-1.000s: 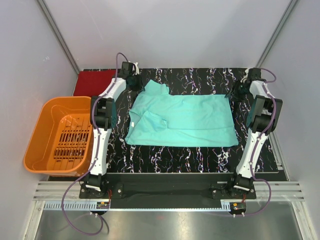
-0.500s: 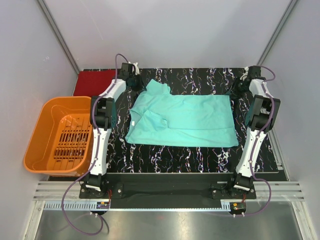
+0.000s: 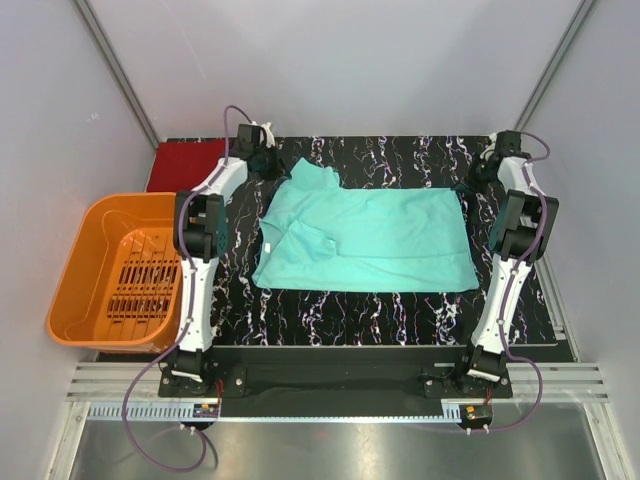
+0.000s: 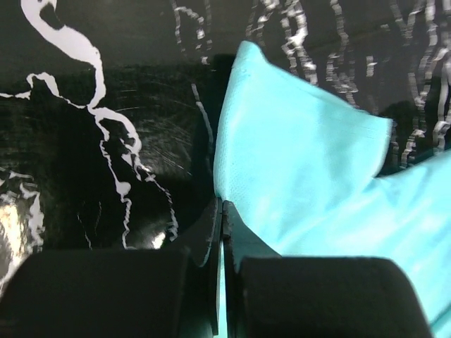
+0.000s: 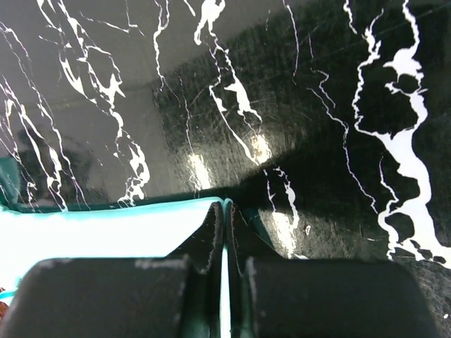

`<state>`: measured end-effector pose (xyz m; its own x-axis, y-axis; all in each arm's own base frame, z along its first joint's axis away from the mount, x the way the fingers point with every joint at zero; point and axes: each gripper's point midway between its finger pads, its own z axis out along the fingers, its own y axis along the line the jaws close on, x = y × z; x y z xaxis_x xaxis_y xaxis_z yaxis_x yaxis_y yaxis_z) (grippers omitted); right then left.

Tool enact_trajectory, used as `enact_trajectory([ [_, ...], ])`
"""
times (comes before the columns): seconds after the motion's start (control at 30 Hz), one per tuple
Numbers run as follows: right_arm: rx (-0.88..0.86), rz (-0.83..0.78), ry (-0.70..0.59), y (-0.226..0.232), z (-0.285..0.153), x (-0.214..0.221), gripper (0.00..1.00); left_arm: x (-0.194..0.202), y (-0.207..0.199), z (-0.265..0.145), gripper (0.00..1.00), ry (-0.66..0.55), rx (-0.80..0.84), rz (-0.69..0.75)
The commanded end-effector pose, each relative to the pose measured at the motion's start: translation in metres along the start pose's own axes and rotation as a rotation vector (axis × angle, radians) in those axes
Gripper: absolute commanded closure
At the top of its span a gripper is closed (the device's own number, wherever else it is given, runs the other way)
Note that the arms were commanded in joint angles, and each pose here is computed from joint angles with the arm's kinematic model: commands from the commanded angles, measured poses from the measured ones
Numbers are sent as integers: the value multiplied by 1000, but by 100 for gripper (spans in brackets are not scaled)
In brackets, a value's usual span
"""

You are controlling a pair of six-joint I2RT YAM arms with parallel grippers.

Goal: Fold and stack the t-shirts
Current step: Fold the tshirt

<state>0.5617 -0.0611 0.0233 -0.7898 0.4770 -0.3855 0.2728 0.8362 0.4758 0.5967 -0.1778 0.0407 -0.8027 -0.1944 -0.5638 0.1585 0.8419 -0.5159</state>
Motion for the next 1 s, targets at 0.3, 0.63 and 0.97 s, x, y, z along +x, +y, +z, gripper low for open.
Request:
enact_trajectory([
  [0.3, 17, 0, -71, 21, -50, -9, 100, -62, -72, -87, 100, -202, 135, 74],
  [0.63, 50, 28, -111, 30, -91, 0, 100, -37, -76, -115, 100, -171, 120, 57],
  [0.97, 126, 31, -103, 17, -115, 34, 100, -6, -71, -142, 100, -137, 67, 41],
])
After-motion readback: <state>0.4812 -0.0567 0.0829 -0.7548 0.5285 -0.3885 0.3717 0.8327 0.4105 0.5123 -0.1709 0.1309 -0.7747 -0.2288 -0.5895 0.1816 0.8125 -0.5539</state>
